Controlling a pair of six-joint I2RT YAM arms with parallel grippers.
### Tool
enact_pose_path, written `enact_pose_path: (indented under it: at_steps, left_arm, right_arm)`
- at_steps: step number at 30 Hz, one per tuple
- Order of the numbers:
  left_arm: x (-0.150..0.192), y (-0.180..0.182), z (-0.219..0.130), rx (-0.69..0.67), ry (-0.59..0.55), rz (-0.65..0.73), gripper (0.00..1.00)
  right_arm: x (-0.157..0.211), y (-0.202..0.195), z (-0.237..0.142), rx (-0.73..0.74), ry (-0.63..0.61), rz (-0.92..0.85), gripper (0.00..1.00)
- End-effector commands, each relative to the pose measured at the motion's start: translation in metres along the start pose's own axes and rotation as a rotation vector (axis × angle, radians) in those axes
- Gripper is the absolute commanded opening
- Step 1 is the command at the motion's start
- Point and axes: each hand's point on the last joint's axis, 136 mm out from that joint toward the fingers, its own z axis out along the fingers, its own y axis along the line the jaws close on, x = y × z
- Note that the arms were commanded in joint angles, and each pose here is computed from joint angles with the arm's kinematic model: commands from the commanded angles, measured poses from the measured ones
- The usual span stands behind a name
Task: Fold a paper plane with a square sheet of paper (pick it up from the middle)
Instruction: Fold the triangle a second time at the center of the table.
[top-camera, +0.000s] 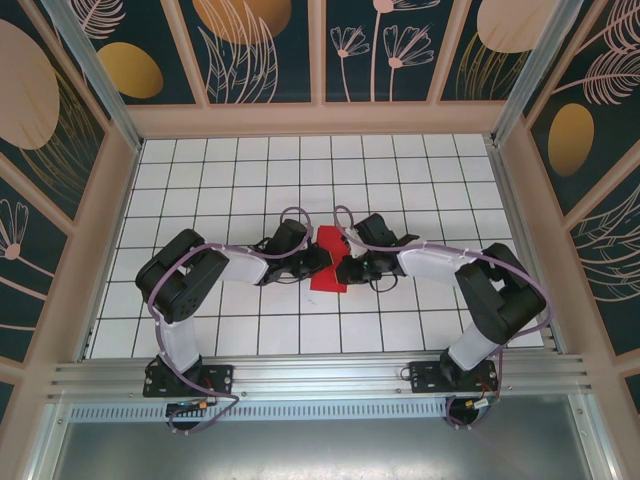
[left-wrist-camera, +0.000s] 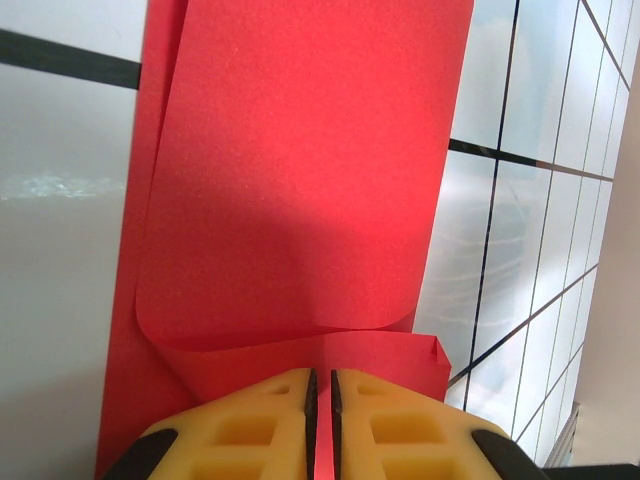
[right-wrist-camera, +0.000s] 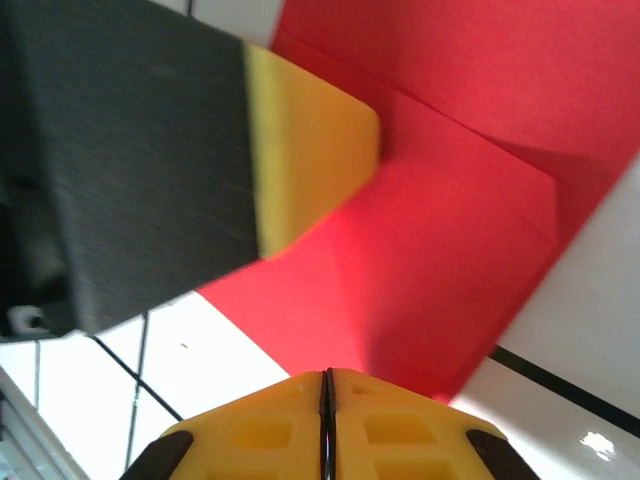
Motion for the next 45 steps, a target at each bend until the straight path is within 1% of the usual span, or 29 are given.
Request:
enact_pose_path:
  at_steps: [1,4,8,15,20,23,31,34,36,37,39,45]
  left_arm:
    - [0.015,0.043,0.004,-0.137,0.034,-0.018,0.14]
    - [0.014,0.043,0.004,-0.138,0.033,-0.015,0.14]
    - [0.014,0.043,0.002,-0.144,0.030,-0.013,0.14]
    - [0.014,0.047,0.003,-0.156,0.029,-0.014,0.13]
    - [0.015,0.050,0.004,-0.163,0.031,-0.016,0.12]
    - [0.015,0.051,0.004,-0.168,0.029,-0.014,0.12]
    - [0.015,0.056,0.003,-0.185,0.024,-0.014,0.11]
    - [0.015,0.054,0.003,-0.178,0.025,-0.018,0.10]
    - [0.014,0.052,0.003,-0.174,0.021,-0.016,0.10]
    - [0.014,0.052,0.003,-0.174,0.020,-0.017,0.10]
    - [0.014,0.051,0.003,-0.170,0.022,-0.016,0.10]
    - [0.012,0.046,0.002,-0.159,0.021,-0.011,0.10]
  right_arm:
    - [-0.007,0.023,0.000,-0.081,0.010,0.010,0.11]
    - [0.001,0.014,0.013,-0.064,0.063,0.038,0.11]
    - [0.017,-0.005,0.021,-0.015,0.099,0.070,0.11]
    - [0.042,-0.018,0.023,-0.030,0.151,0.125,0.13]
    - [0.042,-0.017,0.019,-0.039,0.147,0.132,0.14]
    - [0.046,-0.027,0.016,0.005,0.148,0.140,0.15]
    - [0.057,-0.031,0.008,-0.038,0.143,0.194,0.16]
    - [0.066,-0.037,0.005,-0.066,0.147,0.250,0.16]
    - [0.072,-0.040,0.003,-0.056,0.149,0.261,0.16]
    - [0.068,-0.045,-0.002,-0.058,0.129,0.284,0.16]
    - [0.061,-0.039,-0.009,-0.072,0.103,0.273,0.16]
    - [0.017,-0.002,-0.034,-0.171,-0.018,0.201,0.16]
